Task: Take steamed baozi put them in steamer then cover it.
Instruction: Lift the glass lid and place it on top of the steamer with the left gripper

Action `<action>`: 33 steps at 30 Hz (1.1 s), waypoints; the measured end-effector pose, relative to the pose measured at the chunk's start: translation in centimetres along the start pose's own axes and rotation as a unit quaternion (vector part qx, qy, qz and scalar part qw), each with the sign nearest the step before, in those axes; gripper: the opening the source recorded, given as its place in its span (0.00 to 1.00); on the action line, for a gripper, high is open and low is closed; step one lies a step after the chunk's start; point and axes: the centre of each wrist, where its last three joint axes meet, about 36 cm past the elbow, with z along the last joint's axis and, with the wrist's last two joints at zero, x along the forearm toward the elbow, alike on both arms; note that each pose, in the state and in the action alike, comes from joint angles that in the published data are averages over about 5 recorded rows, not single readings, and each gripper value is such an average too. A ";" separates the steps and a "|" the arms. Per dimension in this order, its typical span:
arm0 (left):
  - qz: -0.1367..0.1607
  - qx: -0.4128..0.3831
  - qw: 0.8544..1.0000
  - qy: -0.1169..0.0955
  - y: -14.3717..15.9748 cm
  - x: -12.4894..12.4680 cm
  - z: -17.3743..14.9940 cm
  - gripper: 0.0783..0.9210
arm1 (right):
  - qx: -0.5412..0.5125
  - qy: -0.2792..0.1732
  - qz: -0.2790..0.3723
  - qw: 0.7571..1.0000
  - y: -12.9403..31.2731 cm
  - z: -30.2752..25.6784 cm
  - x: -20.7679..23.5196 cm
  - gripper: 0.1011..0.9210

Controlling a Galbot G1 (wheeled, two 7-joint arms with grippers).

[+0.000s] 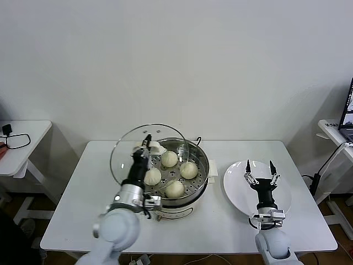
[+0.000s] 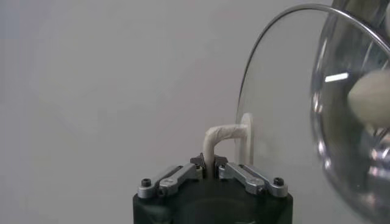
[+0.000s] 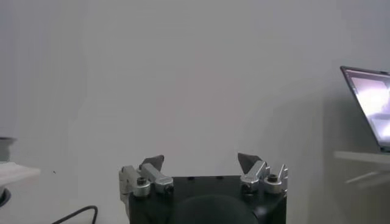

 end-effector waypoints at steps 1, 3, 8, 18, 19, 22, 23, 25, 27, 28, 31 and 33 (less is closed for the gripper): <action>0.004 -0.001 1.000 0.001 -0.1 -0.1 -0.5 0.13 | 0.000 0.000 0.001 1.000 0.0 0.1 0.0 0.88; 0.012 -0.003 1.000 0.004 -0.3 -0.2 -1.5 0.13 | 0.000 0.001 0.002 1.000 -0.1 0.2 -0.1 0.88; 0.024 -0.005 1.000 0.005 -0.8 -0.6 -3.4 0.13 | 0.001 0.001 0.004 1.000 -0.2 0.3 -0.3 0.88; 0.036 -0.008 0.999 0.003 -2.1 -0.9 -5.8 0.13 | 0.001 0.004 0.008 1.000 -0.3 0.5 -0.1 0.88; 0.037 -0.008 0.999 0.003 -2.2 -1.0 -6.0 0.13 | 0.001 0.004 0.008 1.000 -0.3 0.5 -0.1 0.88; 0.036 -0.007 0.999 0.004 -2.5 -1.1 -6.3 0.13 | 0.002 0.004 0.008 1.000 -0.4 0.6 -0.1 0.88; 0.036 -0.007 0.999 0.004 -2.6 -1.2 -6.4 0.13 | 0.002 0.004 0.008 1.000 -0.5 0.6 -0.1 0.88; 0.034 -0.007 0.999 0.004 -2.8 -1.4 -6.6 0.13 | 0.002 0.004 0.009 1.000 -0.5 0.6 -0.1 0.88; 0.033 -0.008 0.999 0.004 -2.9 -1.5 -6.7 0.13 | 0.001 0.004 0.009 1.000 -0.5 0.6 -0.1 0.88; 0.032 -0.009 0.999 0.004 -3.1 -1.6 -6.8 0.13 | 0.001 0.004 0.009 1.000 -0.4 0.6 -0.1 0.88; 0.032 -0.012 0.999 0.005 -3.4 -1.8 -6.8 0.13 | 0.001 0.004 0.010 1.000 -0.4 0.7 -0.1 0.88; 0.032 -0.014 0.999 0.005 -3.7 -1.9 -6.9 0.13 | 0.001 0.005 0.010 1.000 -0.4 0.8 -0.1 0.88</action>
